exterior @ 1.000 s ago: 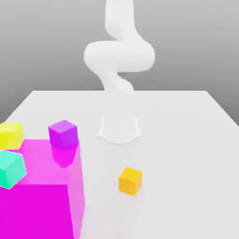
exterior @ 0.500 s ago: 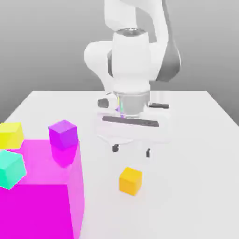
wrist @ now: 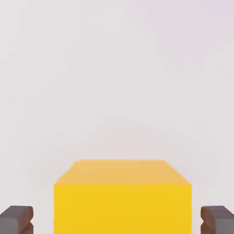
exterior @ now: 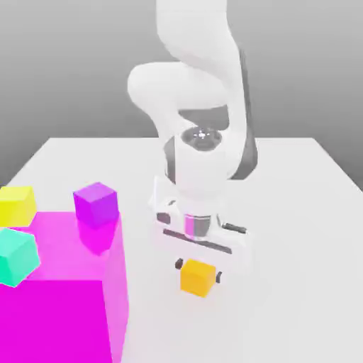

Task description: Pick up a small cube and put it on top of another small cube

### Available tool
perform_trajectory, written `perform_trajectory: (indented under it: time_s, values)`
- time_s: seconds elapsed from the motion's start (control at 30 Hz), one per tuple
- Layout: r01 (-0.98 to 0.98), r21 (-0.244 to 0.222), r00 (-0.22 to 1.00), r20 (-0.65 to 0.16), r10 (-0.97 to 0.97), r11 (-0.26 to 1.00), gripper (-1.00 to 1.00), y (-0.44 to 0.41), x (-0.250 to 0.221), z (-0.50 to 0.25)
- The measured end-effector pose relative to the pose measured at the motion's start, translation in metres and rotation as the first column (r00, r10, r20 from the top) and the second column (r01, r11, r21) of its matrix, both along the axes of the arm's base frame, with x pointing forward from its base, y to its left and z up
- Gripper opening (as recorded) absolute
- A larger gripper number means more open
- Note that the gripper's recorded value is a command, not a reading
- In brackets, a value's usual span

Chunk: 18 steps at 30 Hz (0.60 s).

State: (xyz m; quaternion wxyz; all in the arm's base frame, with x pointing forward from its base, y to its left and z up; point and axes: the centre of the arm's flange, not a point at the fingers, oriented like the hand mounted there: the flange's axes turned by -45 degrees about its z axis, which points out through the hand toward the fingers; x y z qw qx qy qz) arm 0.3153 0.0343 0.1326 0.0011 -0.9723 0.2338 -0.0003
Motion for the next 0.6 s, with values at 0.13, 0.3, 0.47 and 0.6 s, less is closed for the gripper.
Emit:
perform_trajectory:
  time_s: [0.13, 0.3, 0.47, 0.6]
  values:
    - [0.0, 0.0, 1.0, 0.002, 0.0, 1.0, -1.0, 0.0, 0.0, 0.0]
    - [-0.002, 0.003, 1.0, 0.005, 0.002, 1.0, -1.0, 0.0, 0.004, 0.012]
    - [-0.004, 0.006, 1.0, 0.006, 0.004, 1.0, -1.0, 0.0, 0.006, 0.035]
    - [-0.005, 0.004, 1.0, 0.003, 0.005, 1.0, -1.0, 0.001, 0.004, 0.052]
